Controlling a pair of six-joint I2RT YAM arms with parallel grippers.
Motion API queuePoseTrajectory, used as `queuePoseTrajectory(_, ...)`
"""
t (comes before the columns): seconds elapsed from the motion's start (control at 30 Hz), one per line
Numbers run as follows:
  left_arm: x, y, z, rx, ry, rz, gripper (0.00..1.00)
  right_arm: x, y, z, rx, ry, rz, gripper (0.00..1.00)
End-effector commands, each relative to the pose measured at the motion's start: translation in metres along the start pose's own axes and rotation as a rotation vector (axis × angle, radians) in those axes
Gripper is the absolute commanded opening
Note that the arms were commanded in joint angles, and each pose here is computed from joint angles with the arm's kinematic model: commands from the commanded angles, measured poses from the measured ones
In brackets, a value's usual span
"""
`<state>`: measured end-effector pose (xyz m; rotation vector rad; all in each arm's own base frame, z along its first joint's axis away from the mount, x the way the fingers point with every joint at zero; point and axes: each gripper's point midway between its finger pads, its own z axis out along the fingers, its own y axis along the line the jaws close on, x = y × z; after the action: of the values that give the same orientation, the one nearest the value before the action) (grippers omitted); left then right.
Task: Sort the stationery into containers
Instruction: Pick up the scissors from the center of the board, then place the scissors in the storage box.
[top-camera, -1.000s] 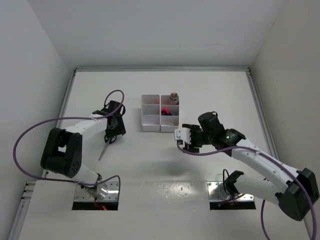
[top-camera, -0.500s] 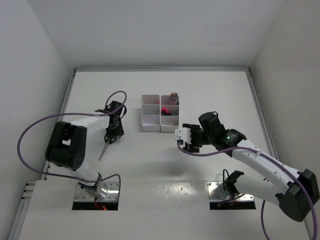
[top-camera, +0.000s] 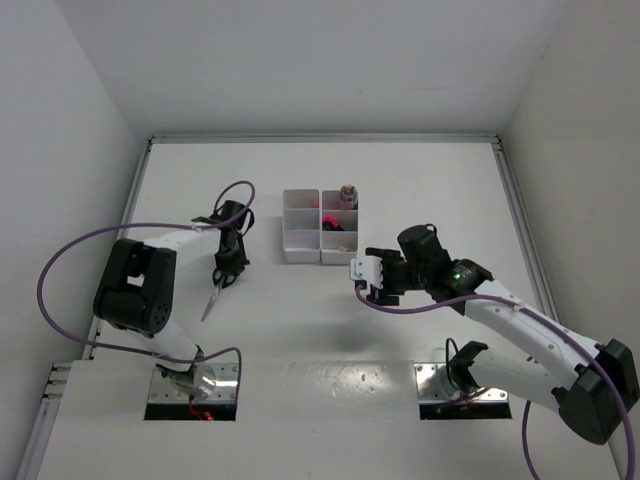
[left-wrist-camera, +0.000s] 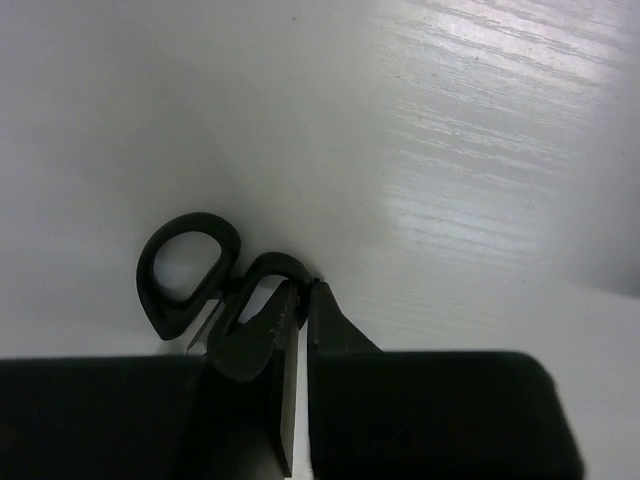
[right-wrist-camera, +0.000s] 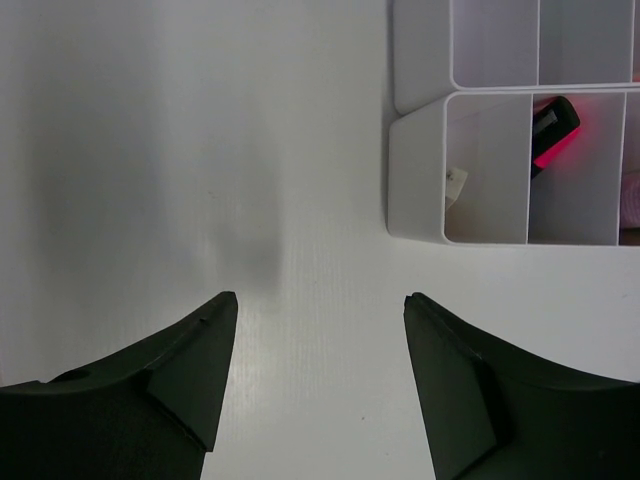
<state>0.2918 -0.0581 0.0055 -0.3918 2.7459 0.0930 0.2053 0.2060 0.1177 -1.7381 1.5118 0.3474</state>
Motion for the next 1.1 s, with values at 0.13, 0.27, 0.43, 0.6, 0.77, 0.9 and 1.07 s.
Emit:
queuePoseTrajectory(0.13, -0.062, -0.044, -0.064, 0.177, -0.186, 0.005, 0.03, -0.007, -0.011, -0.003, 0.055, -0.027, 0.003, 0.69)
queuePoseTrajectory(0.27, -0.097, -0.102, -0.147, 0.421, -0.390, 0.083, 0.02, -0.006, -0.012, -0.004, 0.070, -0.025, 0.019, 0.22)
queuePoseTrajectory(0.43, -0.096, -0.151, -0.234, 0.696, -0.581, 0.126, 0.00, -0.003, -0.021, -0.002, 0.127, -0.020, 0.040, 0.99)
queuePoseTrajectory(0.6, -0.087, -0.171, -0.294, 0.949, -0.785, 0.020, 0.00, -0.002, -0.038, -0.009, 0.232, -0.013, 0.034, 0.99)
queuePoseTrajectory(0.77, -0.079, -0.162, -0.276, 0.887, -0.925, -0.103, 0.00, -0.001, -0.041, -0.012, 0.269, -0.017, 0.049, 0.60)
queuePoseTrajectory(0.9, -0.078, -0.167, -0.284, 0.947, -1.035, -0.176, 0.00, 0.002, -0.048, -0.010, 0.297, 0.000, 0.060, 0.00)
queuePoseTrajectory(1.07, -0.083, -0.178, -0.285, 0.961, -1.056, -0.183, 0.00, 0.005, -0.045, -0.009, 0.291, 0.006, 0.062, 0.00)
